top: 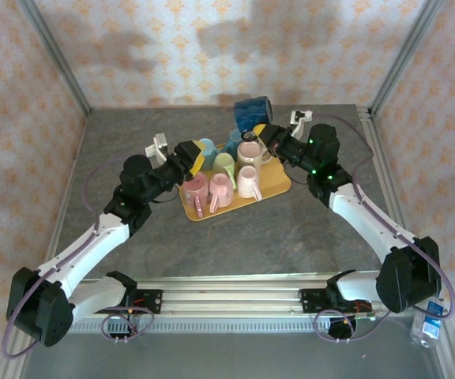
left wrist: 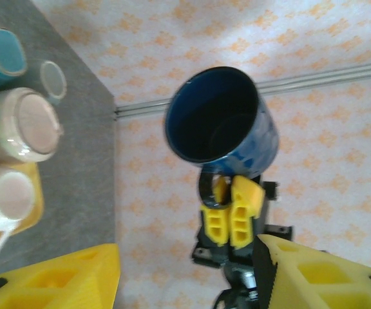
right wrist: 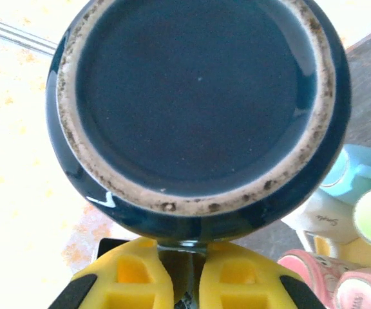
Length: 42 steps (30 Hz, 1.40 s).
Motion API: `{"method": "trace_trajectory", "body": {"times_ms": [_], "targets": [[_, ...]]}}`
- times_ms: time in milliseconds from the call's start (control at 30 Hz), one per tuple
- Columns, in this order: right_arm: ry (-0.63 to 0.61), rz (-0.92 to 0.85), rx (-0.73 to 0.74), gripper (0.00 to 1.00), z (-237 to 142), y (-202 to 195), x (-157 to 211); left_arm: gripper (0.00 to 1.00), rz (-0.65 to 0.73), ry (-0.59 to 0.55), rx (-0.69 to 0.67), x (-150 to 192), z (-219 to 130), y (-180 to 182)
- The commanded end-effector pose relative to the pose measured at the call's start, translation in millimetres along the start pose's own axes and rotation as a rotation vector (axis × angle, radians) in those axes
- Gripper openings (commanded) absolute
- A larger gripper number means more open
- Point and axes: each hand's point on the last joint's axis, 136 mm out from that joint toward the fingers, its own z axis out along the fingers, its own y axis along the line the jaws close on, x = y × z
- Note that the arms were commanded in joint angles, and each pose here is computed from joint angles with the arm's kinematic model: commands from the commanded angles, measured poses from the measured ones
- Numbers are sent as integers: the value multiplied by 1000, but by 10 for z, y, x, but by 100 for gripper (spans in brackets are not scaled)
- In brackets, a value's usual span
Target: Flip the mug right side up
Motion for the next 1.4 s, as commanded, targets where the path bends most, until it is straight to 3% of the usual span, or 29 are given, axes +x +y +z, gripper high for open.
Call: {"method": "trace_trajectory", "body": {"times_ms": [0, 267, 533, 1367], "targets": [[-88, -98, -225, 0, -79, 792, -197, 57, -41, -14, 116, -34, 80, -372], [-57, -100, -266, 0, 10, 928, -66, 57, -97, 49, 171, 177, 301, -475], [-50, -84, -297, 0, 33, 998, -13, 49, -136, 12, 238, 166, 310, -592], [18, -7, -381, 0, 118, 1135, 189, 41, -176, -22, 299, 136, 428, -615]]}}
